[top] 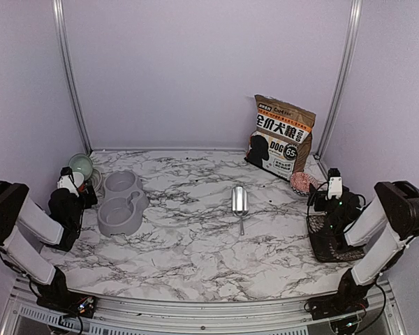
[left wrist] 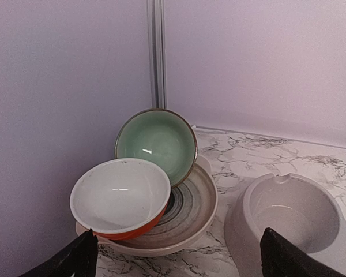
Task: Serve the pet food
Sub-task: Pick up the pet food bag from the corner of the board.
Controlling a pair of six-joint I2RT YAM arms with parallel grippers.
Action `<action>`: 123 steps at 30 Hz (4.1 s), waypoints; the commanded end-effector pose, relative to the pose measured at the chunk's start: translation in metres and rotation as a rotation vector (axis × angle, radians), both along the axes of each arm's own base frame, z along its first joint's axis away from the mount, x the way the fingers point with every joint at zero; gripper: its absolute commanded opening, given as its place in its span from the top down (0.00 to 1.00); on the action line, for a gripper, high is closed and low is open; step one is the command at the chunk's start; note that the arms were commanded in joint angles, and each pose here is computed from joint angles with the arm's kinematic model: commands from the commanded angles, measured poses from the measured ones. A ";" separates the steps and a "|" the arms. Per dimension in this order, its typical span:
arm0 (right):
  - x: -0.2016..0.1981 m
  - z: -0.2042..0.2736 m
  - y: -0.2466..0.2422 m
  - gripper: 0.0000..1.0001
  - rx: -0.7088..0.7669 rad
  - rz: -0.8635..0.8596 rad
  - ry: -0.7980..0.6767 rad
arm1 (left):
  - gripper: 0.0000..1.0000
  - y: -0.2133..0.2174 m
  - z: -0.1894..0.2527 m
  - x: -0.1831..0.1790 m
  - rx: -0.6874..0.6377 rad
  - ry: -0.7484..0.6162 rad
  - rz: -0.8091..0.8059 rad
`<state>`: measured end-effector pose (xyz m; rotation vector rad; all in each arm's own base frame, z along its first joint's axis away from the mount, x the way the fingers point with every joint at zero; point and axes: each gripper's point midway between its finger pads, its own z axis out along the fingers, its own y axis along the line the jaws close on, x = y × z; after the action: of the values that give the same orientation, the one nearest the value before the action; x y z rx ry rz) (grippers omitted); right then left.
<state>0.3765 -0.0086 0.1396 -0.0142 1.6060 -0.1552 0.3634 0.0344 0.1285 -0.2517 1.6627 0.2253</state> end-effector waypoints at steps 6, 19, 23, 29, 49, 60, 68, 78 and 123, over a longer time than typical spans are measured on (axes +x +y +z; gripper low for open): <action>0.005 0.006 -0.001 0.00 0.013 0.003 -0.020 | 0.01 0.002 0.001 0.006 -0.014 -0.001 -0.006; 0.002 0.023 0.002 0.00 -0.023 -0.037 -0.044 | 0.01 0.002 0.011 0.012 -0.020 0.023 -0.026; 0.013 0.031 0.015 0.00 -0.058 -0.052 0.038 | 0.01 0.002 0.024 0.009 -0.015 0.005 -0.024; 0.028 0.050 0.049 0.00 0.079 0.017 0.203 | 0.01 0.010 0.054 -0.006 -0.043 -0.062 0.024; 0.064 0.161 0.150 0.04 -0.015 0.407 0.206 | 0.01 -0.017 0.059 -0.001 -0.094 -0.020 -0.130; 0.136 0.144 0.185 0.04 -0.137 0.497 0.287 | 0.01 -0.027 0.056 0.001 -0.102 0.007 -0.180; 0.170 0.177 0.186 0.04 -0.166 0.451 0.230 | 0.01 -0.027 0.055 0.002 -0.103 0.014 -0.182; 0.187 0.248 0.146 0.03 -0.148 0.393 0.157 | 0.01 -0.030 0.053 0.004 -0.109 0.021 -0.192; 0.230 0.176 0.096 0.90 -0.151 0.541 0.410 | 0.01 -0.036 0.048 0.005 -0.132 0.037 -0.224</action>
<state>0.6086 0.0678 0.3195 -0.5600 1.9389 0.1244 0.3636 0.0020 0.1686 -0.1674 1.7375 -0.0316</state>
